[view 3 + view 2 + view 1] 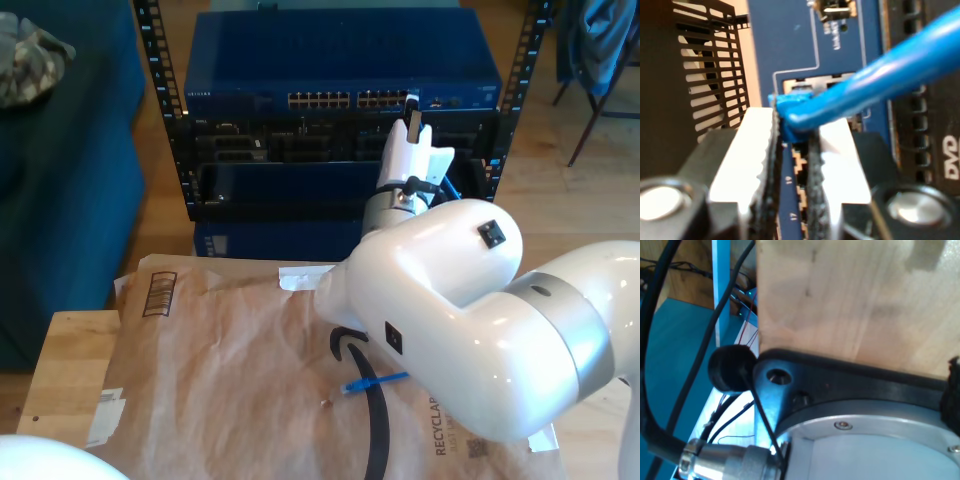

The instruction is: Grab the cable and plug it in

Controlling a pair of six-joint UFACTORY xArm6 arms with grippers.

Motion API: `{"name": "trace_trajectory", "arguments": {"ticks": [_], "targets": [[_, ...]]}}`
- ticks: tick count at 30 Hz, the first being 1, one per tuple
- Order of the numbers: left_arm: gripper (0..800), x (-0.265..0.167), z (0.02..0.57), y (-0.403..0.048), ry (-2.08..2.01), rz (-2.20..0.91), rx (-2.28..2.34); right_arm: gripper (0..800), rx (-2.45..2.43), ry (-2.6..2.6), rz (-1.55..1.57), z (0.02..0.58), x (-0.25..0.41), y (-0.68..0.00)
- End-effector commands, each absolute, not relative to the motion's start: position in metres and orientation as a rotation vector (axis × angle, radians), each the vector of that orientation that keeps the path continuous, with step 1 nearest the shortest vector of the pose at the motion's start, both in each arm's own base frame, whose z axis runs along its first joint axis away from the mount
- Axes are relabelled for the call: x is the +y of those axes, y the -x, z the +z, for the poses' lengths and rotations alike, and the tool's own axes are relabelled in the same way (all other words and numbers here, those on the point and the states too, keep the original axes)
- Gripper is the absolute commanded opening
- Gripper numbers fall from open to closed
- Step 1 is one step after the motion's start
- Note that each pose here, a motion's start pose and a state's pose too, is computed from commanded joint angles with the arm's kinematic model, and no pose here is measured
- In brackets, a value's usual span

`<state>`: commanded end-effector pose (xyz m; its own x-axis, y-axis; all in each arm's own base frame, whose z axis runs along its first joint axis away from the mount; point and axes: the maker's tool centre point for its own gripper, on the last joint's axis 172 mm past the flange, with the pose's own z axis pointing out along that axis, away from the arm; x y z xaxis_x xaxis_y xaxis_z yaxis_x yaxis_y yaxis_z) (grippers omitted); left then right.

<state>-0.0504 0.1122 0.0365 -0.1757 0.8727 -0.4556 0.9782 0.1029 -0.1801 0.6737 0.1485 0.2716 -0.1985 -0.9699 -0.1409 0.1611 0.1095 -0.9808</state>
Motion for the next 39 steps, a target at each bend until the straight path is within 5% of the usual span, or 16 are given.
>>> {"name": "trace_trajectory", "arguments": {"ticks": [16, 18, 20, 22, 29, 34, 39], "targets": [[800, 0.112, 0.036, 0.050, -1.845, -0.656, 2.147, 0, 1.287, 0.898, -1.318, 0.272, 0.154, -0.683], [800, 0.112, 0.036, 0.050, -1.847, -0.657, 2.146, 104, 1.285, 0.897, -1.317, 0.273, 0.155, -0.683], [800, 0.112, 0.036, 0.050, -1.847, -0.657, 2.146, 294, 1.282, 0.901, -1.315, 0.275, 0.156, -0.683], [800, 0.112, 0.036, 0.050, -1.848, -0.656, 2.144, 365, 1.282, 0.908, -1.313, 0.273, 0.157, -0.682], [800, 0.112, 0.036, 0.050, -1.848, -0.656, 2.144, 443, 1.304, 0.995, -1.251, 0.275, 0.174, -0.664], [800, 0.112, 0.036, 0.050, -1.847, -0.657, 2.146, 619, 1.342, 1.117, -1.196, 0.279, 0.171, -0.640], [800, 0.112, 0.036, 0.050, -1.845, -0.656, 2.147, 708, 1.361, 1.267, -1.161, 0.273, 0.157, -0.609]]}}
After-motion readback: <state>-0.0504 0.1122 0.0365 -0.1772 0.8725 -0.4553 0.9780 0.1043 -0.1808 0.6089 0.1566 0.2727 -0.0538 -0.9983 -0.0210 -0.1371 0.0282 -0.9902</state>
